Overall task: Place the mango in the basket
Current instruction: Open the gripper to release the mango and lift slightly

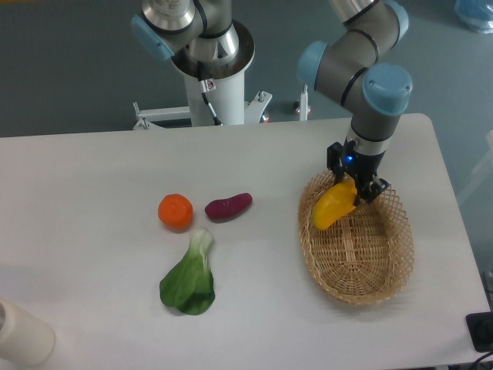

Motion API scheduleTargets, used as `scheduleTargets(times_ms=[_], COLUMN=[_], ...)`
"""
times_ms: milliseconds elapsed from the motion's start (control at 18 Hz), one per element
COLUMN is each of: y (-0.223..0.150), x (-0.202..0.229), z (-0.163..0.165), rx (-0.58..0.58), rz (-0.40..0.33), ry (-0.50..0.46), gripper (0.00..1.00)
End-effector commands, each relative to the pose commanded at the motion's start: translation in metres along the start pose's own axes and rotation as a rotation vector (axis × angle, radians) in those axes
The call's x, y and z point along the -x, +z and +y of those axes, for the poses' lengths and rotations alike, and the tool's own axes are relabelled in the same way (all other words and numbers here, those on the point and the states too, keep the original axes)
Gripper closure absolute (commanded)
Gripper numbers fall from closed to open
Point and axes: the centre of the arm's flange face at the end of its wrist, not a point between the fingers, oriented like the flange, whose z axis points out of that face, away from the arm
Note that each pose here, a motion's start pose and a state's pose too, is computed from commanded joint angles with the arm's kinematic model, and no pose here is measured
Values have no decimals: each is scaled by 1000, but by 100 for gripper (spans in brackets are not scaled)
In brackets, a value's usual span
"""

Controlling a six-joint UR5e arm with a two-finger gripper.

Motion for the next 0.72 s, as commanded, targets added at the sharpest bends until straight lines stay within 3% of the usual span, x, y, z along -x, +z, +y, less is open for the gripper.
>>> scheduleTargets(times_ms=[56,111,722], y=[0,-1,-19], x=[0,0,5], z=[0,0,3], rx=[0,0,-2], rz=[0,-2,-37], ry=[0,0,2], gripper=[20,0,0])
